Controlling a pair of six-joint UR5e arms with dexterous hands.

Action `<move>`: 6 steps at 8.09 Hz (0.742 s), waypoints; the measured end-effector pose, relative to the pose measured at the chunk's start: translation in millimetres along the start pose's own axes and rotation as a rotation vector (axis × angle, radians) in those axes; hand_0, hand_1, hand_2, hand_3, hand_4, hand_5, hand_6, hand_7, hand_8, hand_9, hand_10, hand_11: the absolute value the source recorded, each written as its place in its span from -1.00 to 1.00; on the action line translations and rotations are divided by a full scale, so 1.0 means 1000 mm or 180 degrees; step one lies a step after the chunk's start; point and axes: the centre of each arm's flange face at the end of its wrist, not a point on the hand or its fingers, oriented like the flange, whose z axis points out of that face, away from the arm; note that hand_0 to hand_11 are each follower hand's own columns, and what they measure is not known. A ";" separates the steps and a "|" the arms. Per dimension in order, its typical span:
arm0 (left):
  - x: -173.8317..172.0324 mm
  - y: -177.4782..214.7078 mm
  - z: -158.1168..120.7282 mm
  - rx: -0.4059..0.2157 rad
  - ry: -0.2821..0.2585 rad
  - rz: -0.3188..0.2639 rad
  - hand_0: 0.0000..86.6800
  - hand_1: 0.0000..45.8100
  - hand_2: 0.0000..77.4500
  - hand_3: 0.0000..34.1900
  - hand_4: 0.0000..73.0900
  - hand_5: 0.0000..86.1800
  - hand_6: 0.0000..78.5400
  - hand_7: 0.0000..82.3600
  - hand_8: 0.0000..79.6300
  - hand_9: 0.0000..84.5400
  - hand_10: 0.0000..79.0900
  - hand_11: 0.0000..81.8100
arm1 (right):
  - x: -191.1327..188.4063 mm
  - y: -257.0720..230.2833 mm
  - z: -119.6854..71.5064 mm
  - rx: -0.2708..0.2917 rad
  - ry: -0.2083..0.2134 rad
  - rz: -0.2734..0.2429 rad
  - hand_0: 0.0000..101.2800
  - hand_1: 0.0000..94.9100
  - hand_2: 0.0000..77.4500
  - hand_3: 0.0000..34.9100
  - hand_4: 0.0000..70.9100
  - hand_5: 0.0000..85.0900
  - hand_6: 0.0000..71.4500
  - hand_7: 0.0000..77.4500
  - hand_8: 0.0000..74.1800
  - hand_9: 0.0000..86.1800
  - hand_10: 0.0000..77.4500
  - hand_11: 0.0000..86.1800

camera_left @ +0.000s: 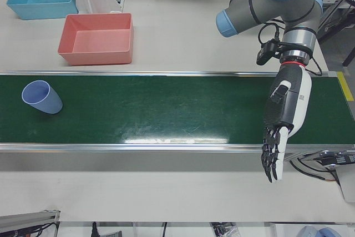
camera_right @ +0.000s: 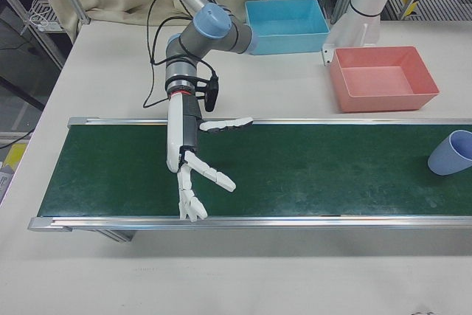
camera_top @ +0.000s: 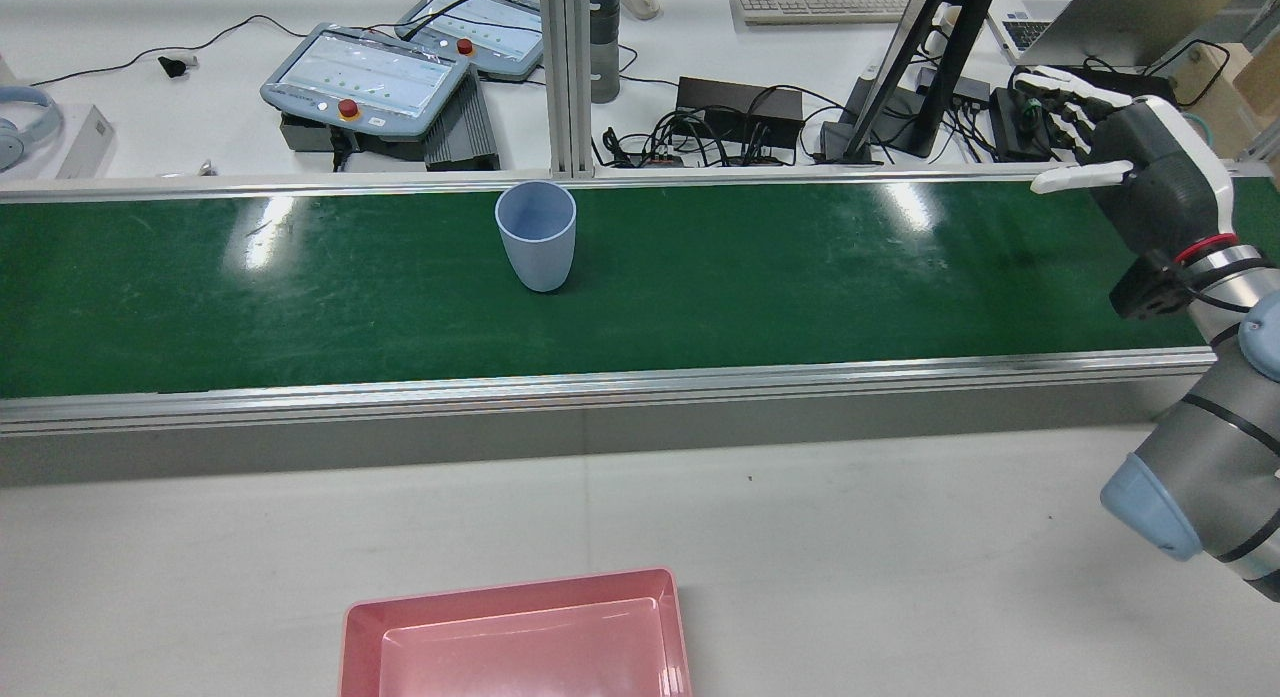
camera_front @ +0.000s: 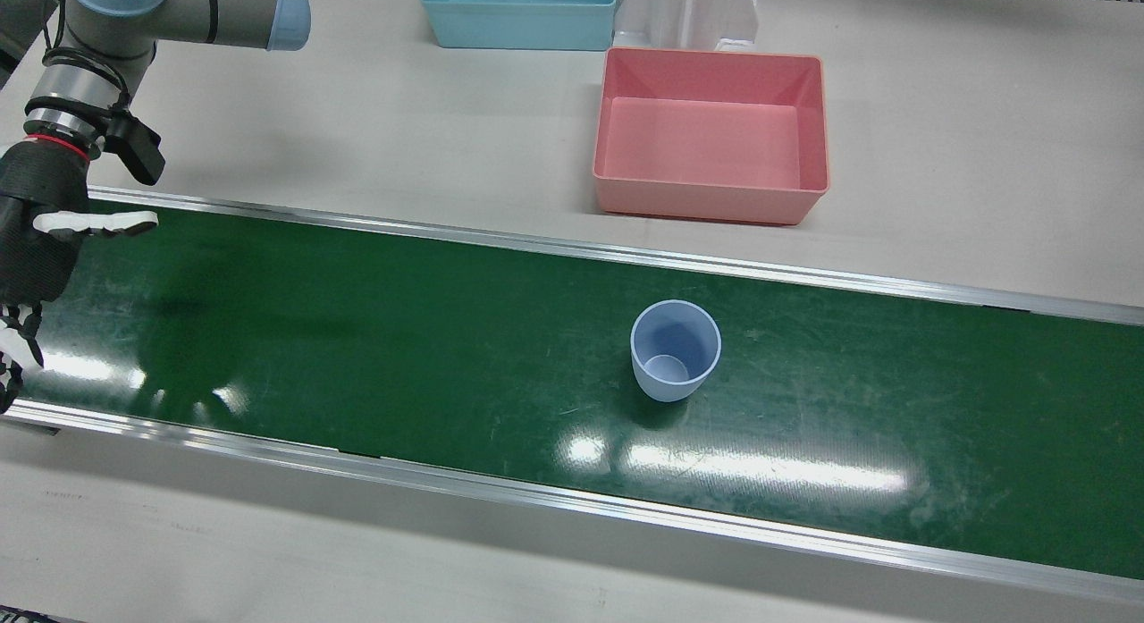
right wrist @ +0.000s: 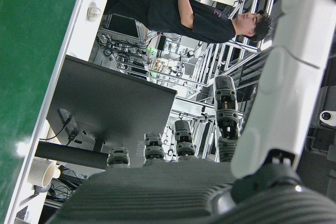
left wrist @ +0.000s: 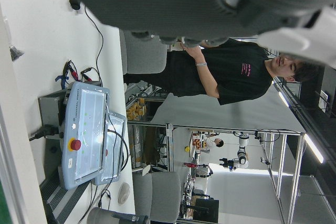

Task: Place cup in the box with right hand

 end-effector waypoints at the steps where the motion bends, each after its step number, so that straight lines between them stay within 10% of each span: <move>1: 0.000 0.000 0.000 0.0000 0.0000 0.0000 -1.00 -0.98 -0.99 -1.00 -1.00 -1.00 -1.00 -1.00 -1.00 -1.00 -1.00 -1.00 | 0.003 -0.002 0.000 0.0011 0.0014 -0.0008 0.16 -0.80 -0.99 -0.40 -0.38 -0.87 -0.83 -0.48 -0.87 -0.72 -0.94 -0.89; 6: 0.000 0.000 0.000 -0.0001 0.0000 0.0000 -1.00 -0.98 -0.99 -1.00 -1.00 -1.00 -1.00 -1.00 -1.00 -1.00 -1.00 -1.00 | 0.020 -0.003 0.000 0.0030 0.0093 -0.0013 0.16 -0.82 -0.99 -0.40 -0.38 -0.86 -0.83 -0.48 -0.87 -0.72 -0.93 -0.86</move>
